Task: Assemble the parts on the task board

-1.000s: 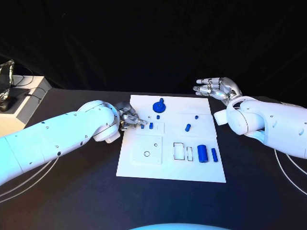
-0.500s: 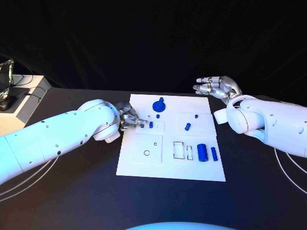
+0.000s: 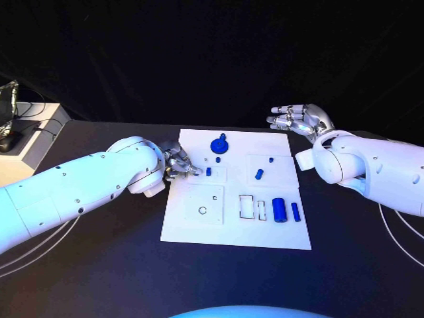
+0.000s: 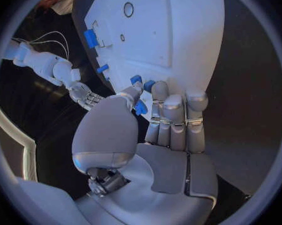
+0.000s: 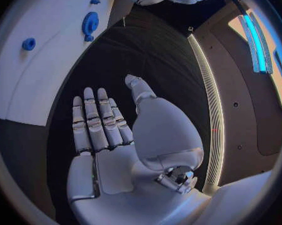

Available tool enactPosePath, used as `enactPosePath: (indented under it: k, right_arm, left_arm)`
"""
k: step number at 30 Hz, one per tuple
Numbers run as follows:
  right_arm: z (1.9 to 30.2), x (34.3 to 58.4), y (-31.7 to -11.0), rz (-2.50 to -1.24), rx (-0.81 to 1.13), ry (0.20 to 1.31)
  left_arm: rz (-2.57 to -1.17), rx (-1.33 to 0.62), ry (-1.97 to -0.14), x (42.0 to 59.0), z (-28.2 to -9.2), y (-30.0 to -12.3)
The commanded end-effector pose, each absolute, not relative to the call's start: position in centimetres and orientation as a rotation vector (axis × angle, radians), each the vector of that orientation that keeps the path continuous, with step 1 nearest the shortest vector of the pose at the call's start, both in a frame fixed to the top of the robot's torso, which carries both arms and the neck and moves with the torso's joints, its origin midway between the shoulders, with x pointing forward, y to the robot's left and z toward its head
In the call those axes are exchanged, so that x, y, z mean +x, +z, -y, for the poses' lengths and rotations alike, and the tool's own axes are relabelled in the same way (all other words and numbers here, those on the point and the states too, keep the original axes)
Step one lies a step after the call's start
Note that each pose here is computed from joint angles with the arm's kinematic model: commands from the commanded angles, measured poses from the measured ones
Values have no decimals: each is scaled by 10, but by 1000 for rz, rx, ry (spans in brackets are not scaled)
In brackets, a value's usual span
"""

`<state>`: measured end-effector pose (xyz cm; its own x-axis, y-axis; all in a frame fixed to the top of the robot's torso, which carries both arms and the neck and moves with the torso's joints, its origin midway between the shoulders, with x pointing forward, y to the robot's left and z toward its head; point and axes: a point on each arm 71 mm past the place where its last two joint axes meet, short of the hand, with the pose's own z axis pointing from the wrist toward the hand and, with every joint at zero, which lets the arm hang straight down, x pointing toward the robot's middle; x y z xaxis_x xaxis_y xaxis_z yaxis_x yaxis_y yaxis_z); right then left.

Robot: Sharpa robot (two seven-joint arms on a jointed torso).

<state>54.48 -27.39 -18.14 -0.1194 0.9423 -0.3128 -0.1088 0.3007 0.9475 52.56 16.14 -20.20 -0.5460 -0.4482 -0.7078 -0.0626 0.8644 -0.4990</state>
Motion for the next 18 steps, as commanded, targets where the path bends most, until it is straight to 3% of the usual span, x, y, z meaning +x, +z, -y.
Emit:
enactPosePath:
  k: [1,18]
  right_arm:
    - [272,544,-181,-1370,828,1120]
    - [272,544,-180,-1371,827,1122]
  left_arm:
    - [-2129,-361,-524,525,-160,-203]
    - [-2136,-371,-511,527,-158,-205]
